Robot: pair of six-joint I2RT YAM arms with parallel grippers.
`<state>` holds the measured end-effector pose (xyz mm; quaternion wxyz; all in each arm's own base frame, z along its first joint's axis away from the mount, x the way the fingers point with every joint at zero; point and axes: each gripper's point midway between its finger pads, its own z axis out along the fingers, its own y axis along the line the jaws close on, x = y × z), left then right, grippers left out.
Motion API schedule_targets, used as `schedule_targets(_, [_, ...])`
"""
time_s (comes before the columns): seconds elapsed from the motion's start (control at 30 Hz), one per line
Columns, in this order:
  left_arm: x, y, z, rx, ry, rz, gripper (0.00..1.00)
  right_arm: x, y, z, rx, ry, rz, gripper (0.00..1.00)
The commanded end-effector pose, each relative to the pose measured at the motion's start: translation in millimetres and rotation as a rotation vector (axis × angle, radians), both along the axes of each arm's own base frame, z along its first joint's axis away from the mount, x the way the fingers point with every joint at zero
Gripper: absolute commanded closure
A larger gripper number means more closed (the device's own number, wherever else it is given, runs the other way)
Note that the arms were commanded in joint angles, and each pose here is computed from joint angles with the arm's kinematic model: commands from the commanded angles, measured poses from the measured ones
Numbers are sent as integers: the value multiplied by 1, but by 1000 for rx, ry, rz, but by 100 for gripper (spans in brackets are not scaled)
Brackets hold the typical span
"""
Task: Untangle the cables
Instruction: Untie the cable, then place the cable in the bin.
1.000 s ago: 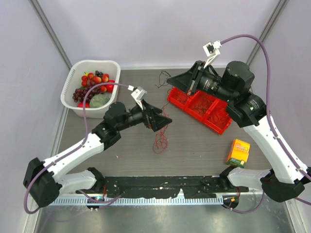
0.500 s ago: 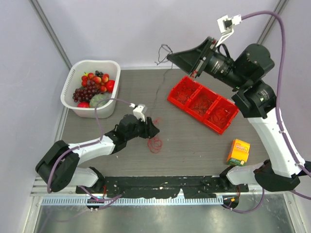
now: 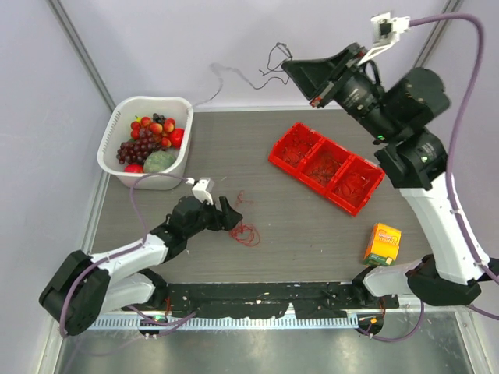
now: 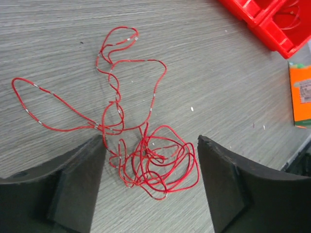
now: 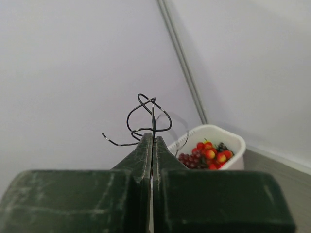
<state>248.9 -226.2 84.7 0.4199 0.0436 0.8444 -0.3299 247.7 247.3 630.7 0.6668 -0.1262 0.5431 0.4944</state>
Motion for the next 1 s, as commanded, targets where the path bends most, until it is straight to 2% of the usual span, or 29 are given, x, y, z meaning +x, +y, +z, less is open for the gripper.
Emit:
schedule_targets(0.0, [-9, -6, 27, -86, -105, -61, 17, 50, -5, -47, -87, 66, -191, 99])
schedule_targets(0.07, [-16, -6, 38, -103, -127, -90, 6, 65, -3, -69, -118, 94, -217, 99])
schedule_targets(0.13, [-23, -2, 52, -118, -152, -96, 0, 85, 1, -94, -157, 118, -243, 99])
schedule_targets(0.27, [-33, 16, 97, -153, -251, -54, 0, 129, -2, -142, -217, 174, -312, 99])
schedule_targets(0.43, [-46, 37, 129, -153, -269, -2, 0, 173, -27, -188, -255, 248, -399, 99])
schedule_targets(0.77, [-77, 44, 169, -253, -288, -40, 0, 219, -80, -235, -286, 320, -516, 99])
schedule_targets(0.97, [-80, 47, 190, -264, -316, -47, 0, 244, -97, -258, -308, 349, -558, 99])
